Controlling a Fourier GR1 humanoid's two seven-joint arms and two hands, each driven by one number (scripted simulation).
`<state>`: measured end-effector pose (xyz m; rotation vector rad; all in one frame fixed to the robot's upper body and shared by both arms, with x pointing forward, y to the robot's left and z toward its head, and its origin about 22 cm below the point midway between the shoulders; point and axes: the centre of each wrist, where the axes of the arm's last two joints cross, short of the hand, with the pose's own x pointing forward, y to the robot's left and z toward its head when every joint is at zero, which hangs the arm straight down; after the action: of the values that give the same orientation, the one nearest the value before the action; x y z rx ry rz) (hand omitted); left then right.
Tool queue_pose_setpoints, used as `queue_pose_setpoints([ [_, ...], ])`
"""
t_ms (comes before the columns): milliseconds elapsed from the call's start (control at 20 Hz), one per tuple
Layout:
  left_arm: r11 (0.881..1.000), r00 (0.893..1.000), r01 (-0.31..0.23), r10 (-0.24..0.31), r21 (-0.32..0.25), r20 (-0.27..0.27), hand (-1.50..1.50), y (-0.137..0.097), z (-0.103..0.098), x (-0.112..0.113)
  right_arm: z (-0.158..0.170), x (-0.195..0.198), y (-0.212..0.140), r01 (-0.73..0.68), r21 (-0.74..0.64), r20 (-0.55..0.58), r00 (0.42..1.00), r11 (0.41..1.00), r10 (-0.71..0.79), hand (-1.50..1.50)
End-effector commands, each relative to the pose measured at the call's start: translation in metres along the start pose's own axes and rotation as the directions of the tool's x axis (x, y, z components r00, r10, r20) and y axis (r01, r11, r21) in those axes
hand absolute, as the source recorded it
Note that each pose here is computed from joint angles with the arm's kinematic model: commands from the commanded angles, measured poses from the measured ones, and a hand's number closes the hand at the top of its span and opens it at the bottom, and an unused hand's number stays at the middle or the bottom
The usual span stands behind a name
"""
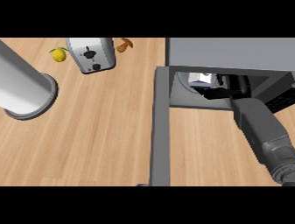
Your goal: Pick up the milk, place it into the microwave and close the microwave
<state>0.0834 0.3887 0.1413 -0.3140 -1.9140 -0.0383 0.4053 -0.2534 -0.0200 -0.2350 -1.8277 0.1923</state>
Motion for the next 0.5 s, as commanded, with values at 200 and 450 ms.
queue_pose_setpoints([
  [200,1.000,1.000,-0.010,0.011,-0.021,0.022,-1.50,0.014,-0.013,-0.009,-0.025,0.022,-0.018,-0.234,-0.091,-0.003,0.972,0.968,0.234,1.50],
  [450,0.999,1.000,0.003,-0.002,-0.053,0.018,-1.50,0.008,-0.018,-0.003,-0.029,0.026,-0.032,-0.279,-0.161,-0.022,0.960,0.947,0.279,1.50],
])
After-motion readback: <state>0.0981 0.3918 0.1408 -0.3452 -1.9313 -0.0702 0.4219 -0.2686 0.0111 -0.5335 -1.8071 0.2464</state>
